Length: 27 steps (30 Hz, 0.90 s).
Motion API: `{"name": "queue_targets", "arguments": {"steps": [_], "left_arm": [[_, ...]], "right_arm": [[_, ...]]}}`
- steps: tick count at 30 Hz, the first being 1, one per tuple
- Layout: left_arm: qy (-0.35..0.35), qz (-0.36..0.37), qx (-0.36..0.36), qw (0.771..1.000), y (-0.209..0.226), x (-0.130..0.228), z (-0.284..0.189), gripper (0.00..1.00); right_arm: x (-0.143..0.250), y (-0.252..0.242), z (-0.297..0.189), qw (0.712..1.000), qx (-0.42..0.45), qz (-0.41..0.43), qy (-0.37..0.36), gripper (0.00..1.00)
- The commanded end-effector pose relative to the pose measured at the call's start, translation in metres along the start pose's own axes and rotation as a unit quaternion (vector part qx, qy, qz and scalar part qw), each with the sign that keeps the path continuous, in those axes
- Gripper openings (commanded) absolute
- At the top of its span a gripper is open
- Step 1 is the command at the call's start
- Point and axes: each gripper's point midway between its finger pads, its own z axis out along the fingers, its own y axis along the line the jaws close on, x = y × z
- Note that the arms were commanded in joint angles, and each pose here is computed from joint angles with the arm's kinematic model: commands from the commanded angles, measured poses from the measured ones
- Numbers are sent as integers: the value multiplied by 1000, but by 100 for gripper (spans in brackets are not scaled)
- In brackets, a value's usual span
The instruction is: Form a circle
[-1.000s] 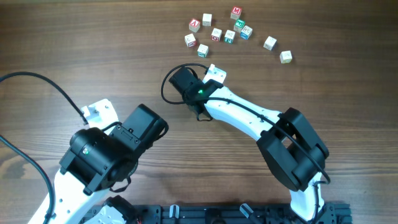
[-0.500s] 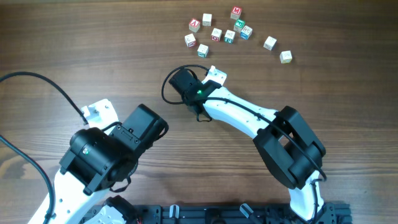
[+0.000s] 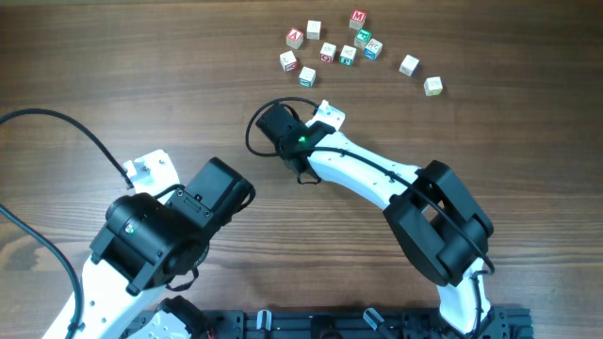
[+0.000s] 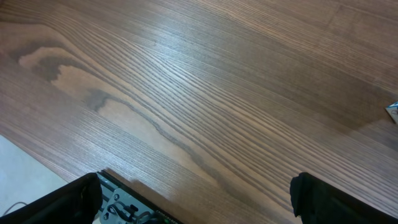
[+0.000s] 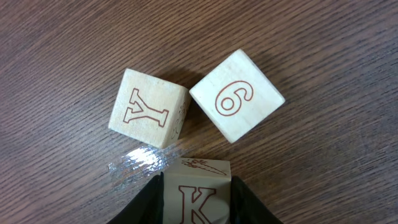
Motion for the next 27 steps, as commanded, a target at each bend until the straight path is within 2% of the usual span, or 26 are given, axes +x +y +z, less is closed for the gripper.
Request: {"name": "queue_targets", "arguments": {"steps": [1,22,27], "left_arm": [[-3,-7,0,1000,1,0,0,100],[-3,-7,-1,1000,1,0,0,100],[-3,-7,-1,1000,1,0,0,100]], "right_arm": [[-4,0,5,1000,8,11,-11,20],[-7,-2,6,999,12,27,-20,21],[-3,0,12,1000,10,23,-17,25]]}}
